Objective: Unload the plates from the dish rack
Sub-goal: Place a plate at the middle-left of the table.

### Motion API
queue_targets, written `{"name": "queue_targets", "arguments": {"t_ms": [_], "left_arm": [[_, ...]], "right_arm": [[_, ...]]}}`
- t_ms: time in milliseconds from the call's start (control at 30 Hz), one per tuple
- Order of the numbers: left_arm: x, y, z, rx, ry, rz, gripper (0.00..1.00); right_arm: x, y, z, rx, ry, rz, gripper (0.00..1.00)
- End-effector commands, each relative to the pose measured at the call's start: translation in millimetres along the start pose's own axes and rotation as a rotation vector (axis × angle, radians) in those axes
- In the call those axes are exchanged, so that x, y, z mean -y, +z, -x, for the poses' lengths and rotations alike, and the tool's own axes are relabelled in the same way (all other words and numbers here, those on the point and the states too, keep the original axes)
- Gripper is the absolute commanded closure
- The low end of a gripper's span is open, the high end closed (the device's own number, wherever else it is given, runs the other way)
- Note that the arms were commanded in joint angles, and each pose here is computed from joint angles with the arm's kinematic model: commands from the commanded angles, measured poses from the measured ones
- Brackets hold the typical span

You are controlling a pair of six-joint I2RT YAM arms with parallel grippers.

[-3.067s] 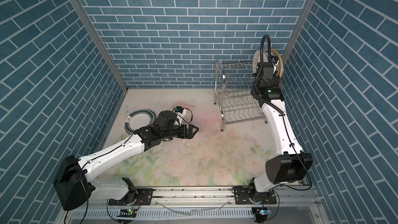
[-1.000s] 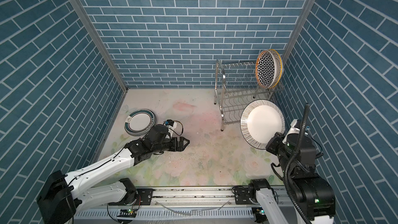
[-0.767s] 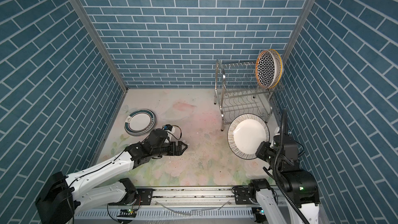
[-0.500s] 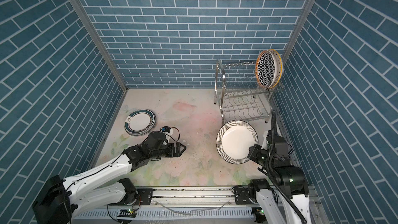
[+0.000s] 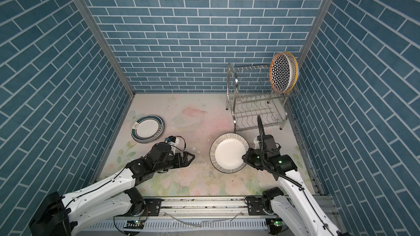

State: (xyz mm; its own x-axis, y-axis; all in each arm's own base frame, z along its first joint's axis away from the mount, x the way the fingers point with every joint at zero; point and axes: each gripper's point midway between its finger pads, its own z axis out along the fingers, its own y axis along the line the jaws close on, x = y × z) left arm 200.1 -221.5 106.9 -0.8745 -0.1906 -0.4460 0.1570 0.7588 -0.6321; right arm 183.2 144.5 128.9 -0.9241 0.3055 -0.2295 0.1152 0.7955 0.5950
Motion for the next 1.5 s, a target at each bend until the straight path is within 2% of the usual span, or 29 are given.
{"name": "queue_targets", "arguments": {"t_ms": [0, 433, 867, 1000, 1300, 1467], "left_arm": [[1.7, -0.3, 2.4, 0.015, -0.013, -0.021, 0.01], [-7.0, -1.9, 9.7, 0.051, -0.069, -0.049, 0.01], [-26.4, 1.1, 17.3, 0.076, -0.121, -0.016, 0.09], [-31.7, 2.0, 20.2, 0.075, -0.134, -0.01, 0.16], [-42.9, 0.8, 15.8, 0.052, -0.133, 0.034, 0.46], [-46.8, -1.6, 15.4, 0.054, -0.141, 0.045, 0.54]], "right_arm": [[-55.2, 12.5, 27.2, 0.091, -0.041, 0.177, 1.0], [-114.3, 63.4, 18.7, 0.014, -0.103, 0.305, 1.0], [-155.9, 92.4, -0.4, -0.075, -0.105, 0.449, 1.0], [-160.9, 101.5, -4.8, -0.096, -0.102, 0.467, 1.0], [-171.4, 107.3, -12.1, -0.121, -0.114, 0.502, 1.0], [-177.5, 109.4, -14.0, -0.137, -0.12, 0.523, 1.0]]}}
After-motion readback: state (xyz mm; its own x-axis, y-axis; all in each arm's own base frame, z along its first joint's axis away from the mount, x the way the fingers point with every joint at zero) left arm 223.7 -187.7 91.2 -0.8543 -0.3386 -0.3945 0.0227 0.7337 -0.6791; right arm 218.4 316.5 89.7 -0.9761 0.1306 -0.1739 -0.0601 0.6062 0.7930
